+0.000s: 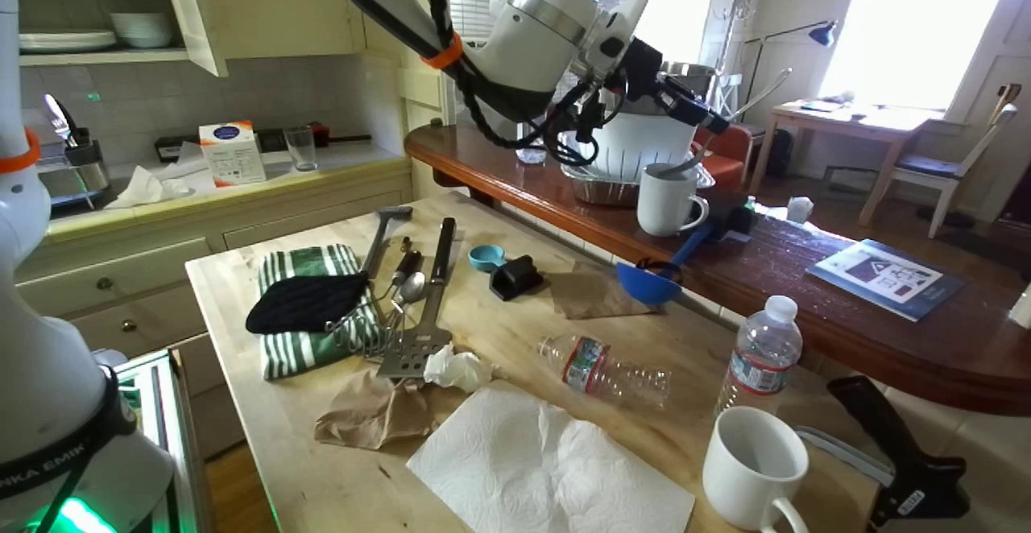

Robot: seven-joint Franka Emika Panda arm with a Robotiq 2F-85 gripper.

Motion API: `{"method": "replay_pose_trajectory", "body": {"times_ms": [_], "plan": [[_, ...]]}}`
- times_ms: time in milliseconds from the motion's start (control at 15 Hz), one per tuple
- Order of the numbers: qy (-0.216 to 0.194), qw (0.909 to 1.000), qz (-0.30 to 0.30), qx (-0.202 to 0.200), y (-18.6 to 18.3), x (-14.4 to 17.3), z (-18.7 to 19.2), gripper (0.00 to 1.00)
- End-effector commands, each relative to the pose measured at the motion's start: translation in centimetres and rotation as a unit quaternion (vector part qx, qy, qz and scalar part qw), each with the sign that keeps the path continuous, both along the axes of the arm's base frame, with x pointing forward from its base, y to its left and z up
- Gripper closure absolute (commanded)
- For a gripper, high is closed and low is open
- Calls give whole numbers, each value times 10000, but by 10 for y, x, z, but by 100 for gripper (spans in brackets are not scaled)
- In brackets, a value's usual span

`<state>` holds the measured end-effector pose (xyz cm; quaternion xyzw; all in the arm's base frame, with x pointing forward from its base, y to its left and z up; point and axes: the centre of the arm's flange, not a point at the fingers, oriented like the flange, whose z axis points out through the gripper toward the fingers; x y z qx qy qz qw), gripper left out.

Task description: Put the fork in the cup

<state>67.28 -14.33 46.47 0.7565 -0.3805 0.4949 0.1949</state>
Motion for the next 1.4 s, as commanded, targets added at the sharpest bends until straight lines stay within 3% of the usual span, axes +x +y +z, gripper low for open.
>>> {"method": "replay_pose_trajectory", "body": {"times_ms": [0, 1333], "plan": [[-85, 10000, 26, -21, 3, -2, -11, 97], [313, 9995, 91, 6, 24, -12, -46, 97]]}}
